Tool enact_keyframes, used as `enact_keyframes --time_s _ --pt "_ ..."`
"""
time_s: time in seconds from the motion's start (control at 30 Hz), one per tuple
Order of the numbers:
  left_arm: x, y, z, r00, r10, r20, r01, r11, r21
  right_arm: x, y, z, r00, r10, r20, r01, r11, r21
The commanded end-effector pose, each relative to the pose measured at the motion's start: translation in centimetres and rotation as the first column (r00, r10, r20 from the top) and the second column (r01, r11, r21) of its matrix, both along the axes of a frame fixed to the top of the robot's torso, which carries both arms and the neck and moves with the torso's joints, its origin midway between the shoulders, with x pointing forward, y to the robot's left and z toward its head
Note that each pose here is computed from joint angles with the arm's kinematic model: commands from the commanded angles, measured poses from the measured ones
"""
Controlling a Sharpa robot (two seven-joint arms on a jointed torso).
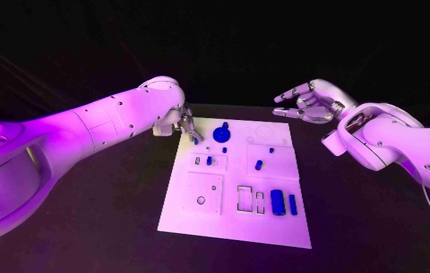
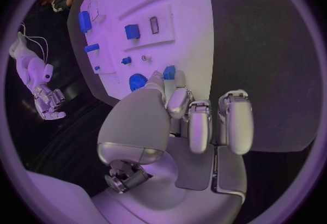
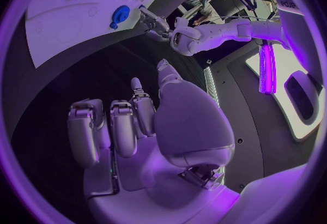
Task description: Assemble the parts on the task board
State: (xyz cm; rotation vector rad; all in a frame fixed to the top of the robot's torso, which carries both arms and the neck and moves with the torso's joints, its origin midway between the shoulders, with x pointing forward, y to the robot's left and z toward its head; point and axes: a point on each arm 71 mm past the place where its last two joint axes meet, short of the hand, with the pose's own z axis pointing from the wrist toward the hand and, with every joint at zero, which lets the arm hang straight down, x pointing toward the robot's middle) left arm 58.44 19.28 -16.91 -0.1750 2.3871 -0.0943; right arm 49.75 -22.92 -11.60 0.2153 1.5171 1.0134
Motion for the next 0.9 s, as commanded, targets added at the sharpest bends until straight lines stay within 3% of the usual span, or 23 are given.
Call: enact_keyframes --time_s 0.03,0.6,0.9 --pt "-0.14 -0.14 -0.09 1.000 -0.004 -0.020 0.004 1.000 -0.005 -0.02 0.13 -0.06 1.000 0.015 -0.002 -0.015 1.000 -0.003" --pt "0.02 -0.32 0.05 1.000 0.025 0.017 -0.024 0.997 -0.080 0.08 -0.01 -0.20 1.000 0.003 -0.005 -0.003 1.000 -0.017" --pt "-0.27 0.29 0.26 0.998 0.047 0.047 -0.042 0.993 -0.112 0.14 -0.05 -0.34 1.000 0.001 -0.011 -0.002 1.000 -0.024"
